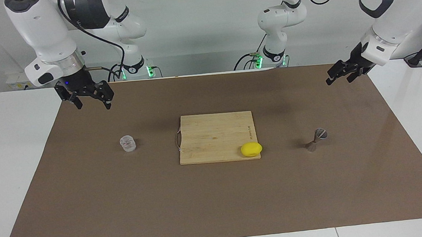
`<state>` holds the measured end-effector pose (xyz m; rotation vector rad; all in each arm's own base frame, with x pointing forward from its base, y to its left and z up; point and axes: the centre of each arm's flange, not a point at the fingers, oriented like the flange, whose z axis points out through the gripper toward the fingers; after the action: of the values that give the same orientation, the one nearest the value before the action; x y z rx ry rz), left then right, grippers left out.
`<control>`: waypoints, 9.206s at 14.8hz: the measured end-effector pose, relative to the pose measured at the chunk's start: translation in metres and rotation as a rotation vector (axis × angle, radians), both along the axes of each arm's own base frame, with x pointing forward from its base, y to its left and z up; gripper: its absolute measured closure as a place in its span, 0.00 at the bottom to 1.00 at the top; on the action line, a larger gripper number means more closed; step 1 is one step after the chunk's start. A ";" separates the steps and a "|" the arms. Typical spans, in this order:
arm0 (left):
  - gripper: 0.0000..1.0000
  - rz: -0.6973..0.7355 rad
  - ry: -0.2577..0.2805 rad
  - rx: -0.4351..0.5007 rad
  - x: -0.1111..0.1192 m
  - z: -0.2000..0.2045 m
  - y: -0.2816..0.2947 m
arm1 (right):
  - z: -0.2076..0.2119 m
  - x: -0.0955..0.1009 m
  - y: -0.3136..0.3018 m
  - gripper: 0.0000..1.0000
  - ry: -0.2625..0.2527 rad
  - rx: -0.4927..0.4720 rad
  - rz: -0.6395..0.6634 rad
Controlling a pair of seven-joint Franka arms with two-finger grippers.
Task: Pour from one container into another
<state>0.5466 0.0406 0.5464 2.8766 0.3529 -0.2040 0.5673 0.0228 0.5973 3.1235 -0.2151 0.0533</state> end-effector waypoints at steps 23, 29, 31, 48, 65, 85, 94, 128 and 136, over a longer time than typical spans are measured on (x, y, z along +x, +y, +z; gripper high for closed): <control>0.00 1.628 0.743 -0.947 -0.009 -0.237 0.078 | 0.000 0.000 0.000 0.00 0.000 0.000 0.000; 0.00 1.636 0.699 -1.040 0.006 -0.248 0.043 | 0.000 0.000 0.000 0.00 0.000 0.000 0.000; 0.00 1.639 0.688 -1.040 0.007 -0.250 0.034 | 0.000 0.000 0.000 0.00 0.000 0.000 0.000; 0.52 1.652 0.692 -1.084 -0.002 -0.266 0.032 | 0.000 0.000 0.000 0.00 0.000 0.000 0.000; 0.52 1.360 0.769 -1.069 0.014 -0.184 -0.210 | 0.000 0.000 0.000 0.00 0.000 0.000 0.000; 0.52 1.400 0.755 -0.896 -0.052 -0.216 -0.415 | -0.001 -0.001 0.000 0.00 0.013 -0.001 0.000; 0.52 1.447 0.767 -0.873 -0.046 -0.242 -0.408 | -0.001 -0.001 0.000 0.00 0.013 -0.001 0.000; 0.00 1.058 -0.231 -0.539 0.049 -0.070 -0.173 | -0.300 0.006 -0.125 0.00 0.481 0.548 -1.267; 0.00 0.554 -0.300 0.025 0.059 -0.044 -0.120 | -0.349 -0.009 -0.117 0.00 0.575 0.595 -1.268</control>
<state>0.6055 -0.0790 0.5020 2.6444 1.0590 0.3253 0.5579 -0.0944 0.2483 2.5778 -2.3369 -1.0044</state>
